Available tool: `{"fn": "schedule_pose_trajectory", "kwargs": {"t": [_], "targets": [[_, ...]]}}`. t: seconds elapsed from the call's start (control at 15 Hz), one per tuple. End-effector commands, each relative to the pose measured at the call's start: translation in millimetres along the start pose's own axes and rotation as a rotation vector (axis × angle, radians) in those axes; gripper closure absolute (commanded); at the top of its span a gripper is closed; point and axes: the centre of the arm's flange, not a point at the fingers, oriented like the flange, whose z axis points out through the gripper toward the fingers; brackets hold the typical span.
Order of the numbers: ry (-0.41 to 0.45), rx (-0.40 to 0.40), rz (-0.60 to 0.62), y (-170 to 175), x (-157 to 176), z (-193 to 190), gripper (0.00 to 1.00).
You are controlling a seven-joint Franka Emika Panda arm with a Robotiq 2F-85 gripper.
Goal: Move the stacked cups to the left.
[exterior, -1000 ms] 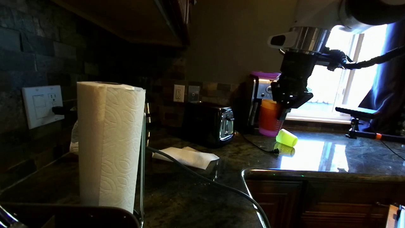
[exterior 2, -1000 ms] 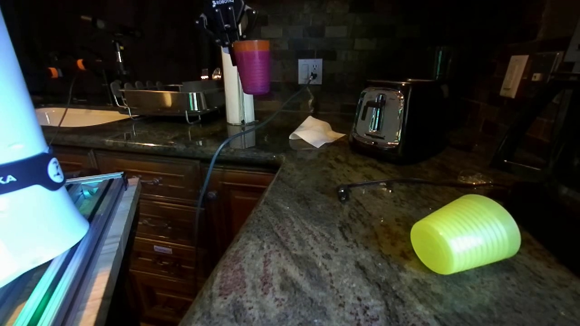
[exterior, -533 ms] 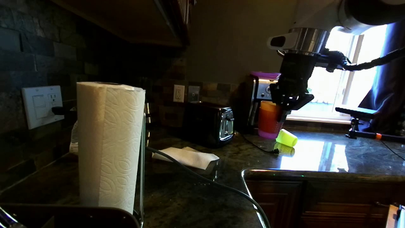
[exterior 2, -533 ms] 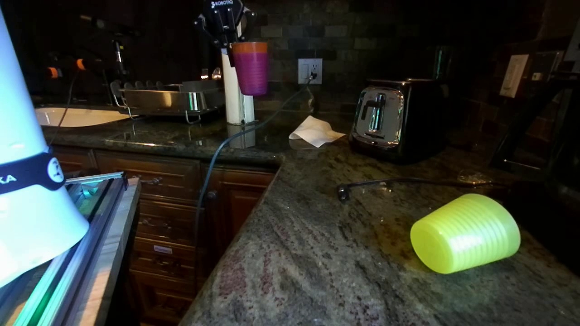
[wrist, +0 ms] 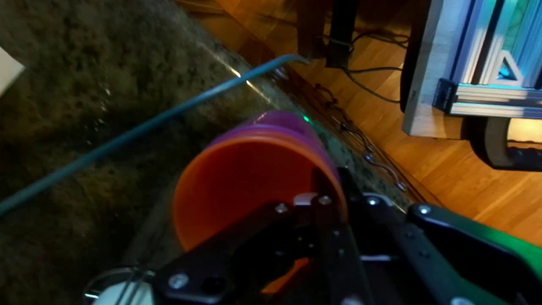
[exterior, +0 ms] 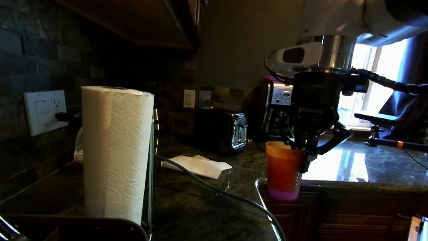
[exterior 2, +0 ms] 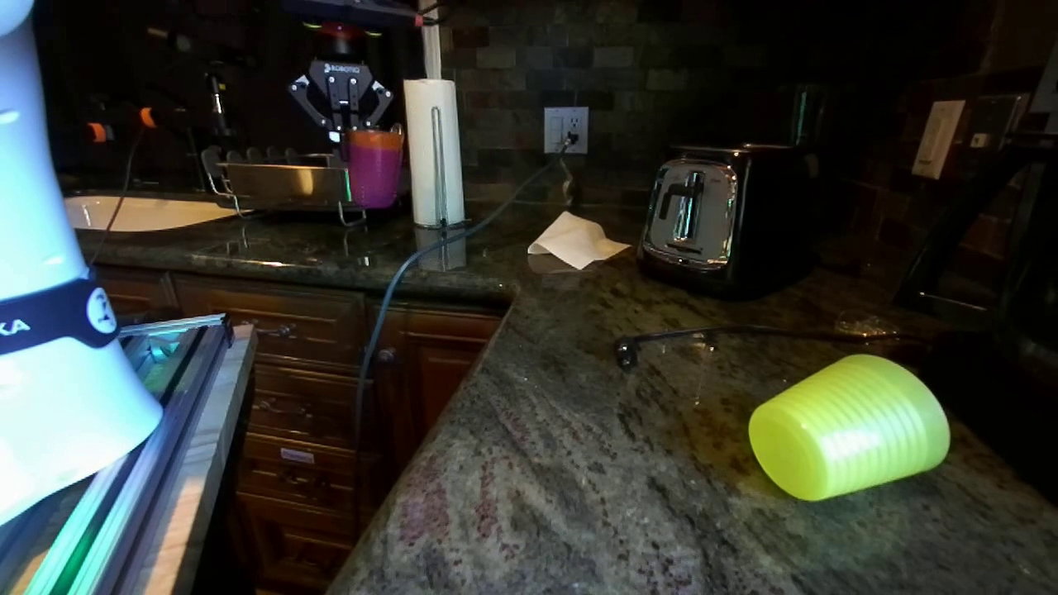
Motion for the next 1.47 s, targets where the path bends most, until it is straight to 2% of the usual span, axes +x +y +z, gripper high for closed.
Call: {"fn": "schedule_pose_trajectory", "kwargs": {"t": [0.0, 0.2, 0.6, 0.93, 1.2, 1.4], "targets": [[0.036, 0.035, -0.197, -6, 44, 23, 0.98], [0.037, 0.030, -0.367, -16, 78, 37, 0.98], [-0.017, 0.054, -0.698, -46, 149, 63, 0.98], [-0.090, 0.036, -0.958, -54, 178, 85, 0.98], [-0.098, -0.014, -1.060, -45, 189, 92, 0.98], [-0.082, -0.056, -1.083, -34, 193, 97, 0.98]]}}
